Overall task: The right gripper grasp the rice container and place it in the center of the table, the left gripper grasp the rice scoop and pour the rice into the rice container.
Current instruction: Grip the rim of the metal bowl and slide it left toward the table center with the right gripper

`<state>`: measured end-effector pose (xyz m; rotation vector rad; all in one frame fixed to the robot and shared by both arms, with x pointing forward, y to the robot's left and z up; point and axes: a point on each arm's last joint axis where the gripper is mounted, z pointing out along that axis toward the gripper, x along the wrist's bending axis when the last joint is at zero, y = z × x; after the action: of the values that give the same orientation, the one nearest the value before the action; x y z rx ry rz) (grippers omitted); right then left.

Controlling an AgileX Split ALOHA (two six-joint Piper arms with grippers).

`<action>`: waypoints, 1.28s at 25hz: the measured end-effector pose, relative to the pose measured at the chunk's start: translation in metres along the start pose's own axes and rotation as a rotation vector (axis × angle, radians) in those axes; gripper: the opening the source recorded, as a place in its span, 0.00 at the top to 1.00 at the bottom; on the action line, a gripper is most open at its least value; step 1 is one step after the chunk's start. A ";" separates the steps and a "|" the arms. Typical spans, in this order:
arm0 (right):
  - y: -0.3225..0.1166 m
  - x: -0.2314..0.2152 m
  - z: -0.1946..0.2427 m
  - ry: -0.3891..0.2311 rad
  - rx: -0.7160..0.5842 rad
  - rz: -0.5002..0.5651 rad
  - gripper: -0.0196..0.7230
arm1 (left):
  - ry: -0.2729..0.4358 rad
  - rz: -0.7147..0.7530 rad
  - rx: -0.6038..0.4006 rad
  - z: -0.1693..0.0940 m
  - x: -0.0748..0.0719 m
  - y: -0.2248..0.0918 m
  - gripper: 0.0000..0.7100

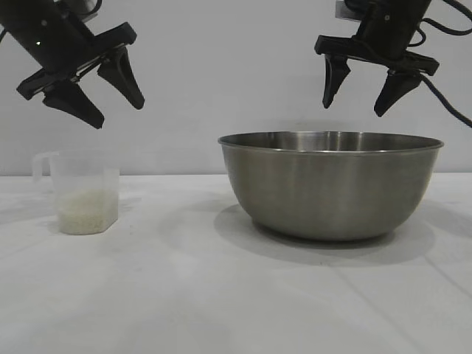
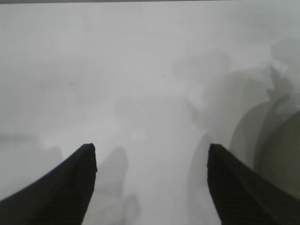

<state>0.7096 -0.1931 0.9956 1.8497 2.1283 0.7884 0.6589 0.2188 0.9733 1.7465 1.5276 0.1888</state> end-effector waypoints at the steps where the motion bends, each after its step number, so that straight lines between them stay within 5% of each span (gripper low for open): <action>1: 0.000 0.000 0.000 0.000 0.000 0.000 0.18 | 0.000 0.000 0.000 0.000 0.000 0.000 0.37; 18: 0.000 -0.002 -0.005 -0.027 0.010 -0.032 0.18 | 0.000 0.002 0.000 0.000 0.000 0.000 0.37; 32: -0.022 0.007 -0.071 -0.035 0.326 -0.069 0.18 | -0.006 0.002 0.006 0.000 -0.001 -0.001 0.37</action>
<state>0.6542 -0.2058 1.0446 1.9064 2.3996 0.4084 0.6583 0.2183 0.9732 1.7517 1.5238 0.1806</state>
